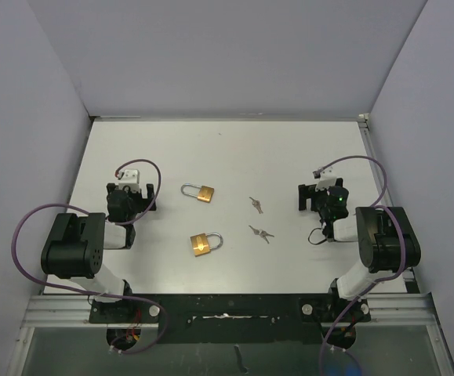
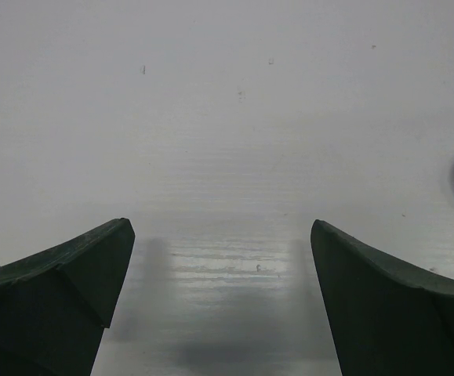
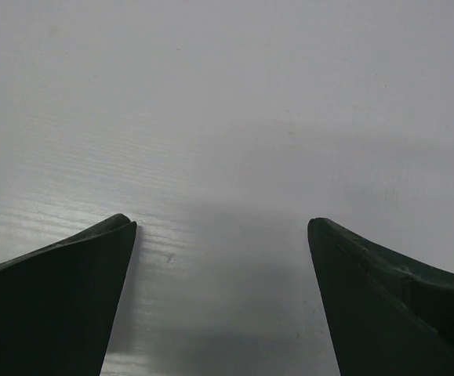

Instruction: Unlock with the key

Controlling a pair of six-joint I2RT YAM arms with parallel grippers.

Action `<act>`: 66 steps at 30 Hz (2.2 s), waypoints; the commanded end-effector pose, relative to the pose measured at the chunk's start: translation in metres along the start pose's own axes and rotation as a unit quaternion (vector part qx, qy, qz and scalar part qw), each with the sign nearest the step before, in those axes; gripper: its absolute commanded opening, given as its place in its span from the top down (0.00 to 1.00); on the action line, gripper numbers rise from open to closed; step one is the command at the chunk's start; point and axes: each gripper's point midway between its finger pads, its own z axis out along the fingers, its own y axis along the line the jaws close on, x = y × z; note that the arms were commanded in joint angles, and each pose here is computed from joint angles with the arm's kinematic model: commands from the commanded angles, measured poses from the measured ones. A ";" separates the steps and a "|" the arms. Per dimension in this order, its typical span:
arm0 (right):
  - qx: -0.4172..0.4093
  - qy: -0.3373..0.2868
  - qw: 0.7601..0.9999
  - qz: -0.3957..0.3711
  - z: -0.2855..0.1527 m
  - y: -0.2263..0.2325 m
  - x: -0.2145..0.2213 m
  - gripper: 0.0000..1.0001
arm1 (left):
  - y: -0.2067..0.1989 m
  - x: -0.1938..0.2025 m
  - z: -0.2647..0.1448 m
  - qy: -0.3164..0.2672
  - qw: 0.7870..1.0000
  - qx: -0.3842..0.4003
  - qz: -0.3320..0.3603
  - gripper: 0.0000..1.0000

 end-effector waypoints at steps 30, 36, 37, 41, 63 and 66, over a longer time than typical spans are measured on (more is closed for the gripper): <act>-0.164 0.108 0.975 0.104 -0.062 0.161 -0.113 0.08 | -0.108 -0.159 -0.061 -0.020 0.952 0.189 -0.239 0.02; -0.159 0.155 0.973 0.063 -0.058 0.189 -0.092 0.20 | -0.131 -0.163 -0.060 0.002 0.953 0.212 -0.214 0.02; -0.159 0.162 0.972 0.059 -0.057 0.192 -0.091 0.23 | -0.134 -0.163 -0.059 0.006 0.954 0.213 -0.211 0.02; -0.152 0.193 0.968 0.058 -0.053 0.200 -0.085 0.32 | -0.140 -0.162 -0.058 0.012 0.956 0.212 -0.201 0.02; -0.181 0.279 0.938 0.096 -0.040 0.234 -0.043 0.37 | -0.138 -0.149 -0.049 0.025 0.964 0.192 -0.183 0.02; -0.184 0.283 0.936 0.098 -0.039 0.236 -0.039 0.36 | -0.137 -0.147 -0.049 0.026 0.965 0.189 -0.182 0.02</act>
